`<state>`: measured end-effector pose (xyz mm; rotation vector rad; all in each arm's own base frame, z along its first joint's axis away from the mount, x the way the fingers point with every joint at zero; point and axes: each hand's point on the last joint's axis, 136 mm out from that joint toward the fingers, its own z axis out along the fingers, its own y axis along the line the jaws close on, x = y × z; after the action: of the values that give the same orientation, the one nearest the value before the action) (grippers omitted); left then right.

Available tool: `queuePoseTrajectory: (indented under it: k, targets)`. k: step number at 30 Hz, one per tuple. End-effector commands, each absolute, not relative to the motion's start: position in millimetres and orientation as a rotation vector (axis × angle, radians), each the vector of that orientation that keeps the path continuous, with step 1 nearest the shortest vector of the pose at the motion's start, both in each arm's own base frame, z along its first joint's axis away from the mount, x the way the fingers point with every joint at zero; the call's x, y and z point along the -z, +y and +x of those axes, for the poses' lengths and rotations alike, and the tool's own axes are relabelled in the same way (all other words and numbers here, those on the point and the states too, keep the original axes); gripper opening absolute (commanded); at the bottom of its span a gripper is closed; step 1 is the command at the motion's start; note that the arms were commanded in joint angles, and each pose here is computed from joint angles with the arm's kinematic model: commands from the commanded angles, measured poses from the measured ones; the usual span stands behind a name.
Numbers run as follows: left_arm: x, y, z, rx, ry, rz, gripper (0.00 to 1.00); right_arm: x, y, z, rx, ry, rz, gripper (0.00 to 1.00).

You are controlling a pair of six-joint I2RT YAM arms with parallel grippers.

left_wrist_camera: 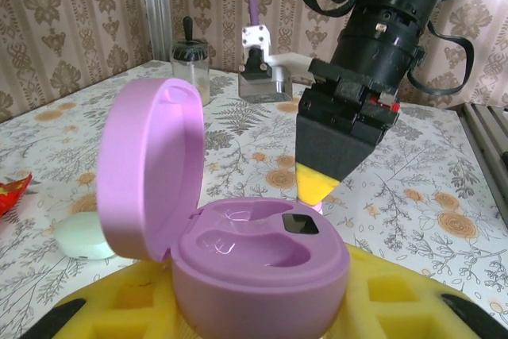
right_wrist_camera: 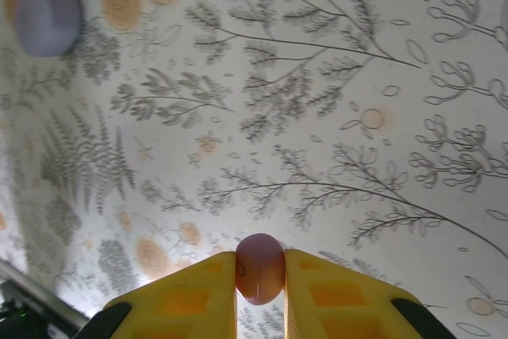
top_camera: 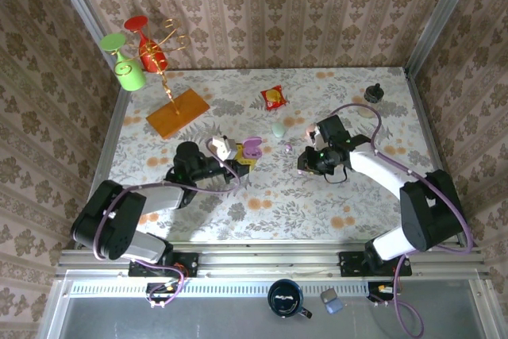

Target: Insert the wireless bluetooth earbuds into the charging case

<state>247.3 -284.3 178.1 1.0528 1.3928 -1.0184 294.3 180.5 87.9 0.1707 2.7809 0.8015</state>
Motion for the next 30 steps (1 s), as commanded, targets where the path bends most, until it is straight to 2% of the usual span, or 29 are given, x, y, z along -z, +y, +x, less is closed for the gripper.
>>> queuePoseTrajectory:
  k: [1, 15, 30]
  targets:
    - [-195, -293, 245, 1.018, 1.277, 1.093, 0.24, -113, 193, 292, -0.948, 2.700, 0.136, 0.21]
    - [-195, -311, 258, 0.939, 1.184, 1.088, 0.23, -220, 235, 286, -1.377, 2.369, 0.052, 0.21]
    - [-194, -335, 253, 0.932, 1.119, 1.147, 0.22, -243, 276, 283, -1.438, 2.321, -0.084, 0.20]
